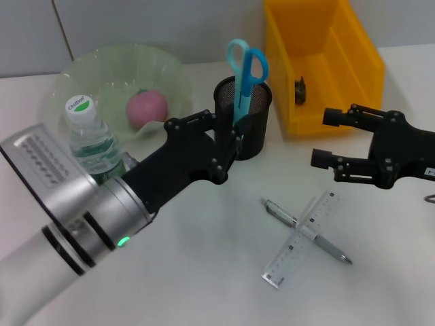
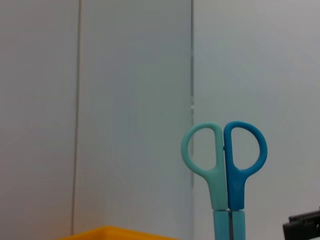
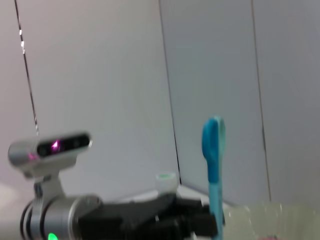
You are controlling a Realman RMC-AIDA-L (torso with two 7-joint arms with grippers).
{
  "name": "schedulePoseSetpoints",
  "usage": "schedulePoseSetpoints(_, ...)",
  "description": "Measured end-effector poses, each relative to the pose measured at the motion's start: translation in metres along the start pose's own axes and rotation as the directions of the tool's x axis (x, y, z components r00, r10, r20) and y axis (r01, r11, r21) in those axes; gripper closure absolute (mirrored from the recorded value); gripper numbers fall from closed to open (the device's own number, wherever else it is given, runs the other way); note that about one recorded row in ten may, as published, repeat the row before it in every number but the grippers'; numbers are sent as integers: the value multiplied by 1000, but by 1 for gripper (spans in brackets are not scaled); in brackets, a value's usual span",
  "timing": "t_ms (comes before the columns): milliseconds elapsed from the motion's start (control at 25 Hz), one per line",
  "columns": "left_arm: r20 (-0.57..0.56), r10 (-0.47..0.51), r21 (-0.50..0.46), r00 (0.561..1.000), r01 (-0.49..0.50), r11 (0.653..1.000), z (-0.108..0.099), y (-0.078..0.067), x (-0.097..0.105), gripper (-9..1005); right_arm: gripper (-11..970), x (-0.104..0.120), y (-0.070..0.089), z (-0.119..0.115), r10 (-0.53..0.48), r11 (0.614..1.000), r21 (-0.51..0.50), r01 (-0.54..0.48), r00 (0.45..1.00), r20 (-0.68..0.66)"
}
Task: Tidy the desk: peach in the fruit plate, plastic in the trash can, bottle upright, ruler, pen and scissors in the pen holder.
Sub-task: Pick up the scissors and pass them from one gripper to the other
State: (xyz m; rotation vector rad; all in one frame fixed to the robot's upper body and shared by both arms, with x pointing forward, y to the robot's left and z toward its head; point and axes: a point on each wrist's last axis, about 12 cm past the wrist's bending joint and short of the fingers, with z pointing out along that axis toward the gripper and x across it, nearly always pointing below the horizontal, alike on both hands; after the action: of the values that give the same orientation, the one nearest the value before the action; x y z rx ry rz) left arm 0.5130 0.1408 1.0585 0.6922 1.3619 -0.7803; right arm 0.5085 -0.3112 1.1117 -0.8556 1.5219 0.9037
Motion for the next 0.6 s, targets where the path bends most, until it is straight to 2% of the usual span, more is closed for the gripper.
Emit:
schedulePoseSetpoints(120,0,12,-20,1000,-12,1000,0,-2,2,742,145,5,2,5,8,1000,-1,-8,999,42)
schedulePoseSetpoints(200,9,42,-92,999,-41,995,0,-9,6,741,145,8,4,11,14,1000,-8,-13,998,69)
schedulePoseSetpoints(360,11,35,-145,999,-33,989,-3,-11,9,738,145,15,7,18,15,1000,-7,-14,993,117)
schedulePoseSetpoints(600,4,53,-152,999,-52,987,-4,-15,11,733,146,24,11,23,-10,998,62,-4,973,231)
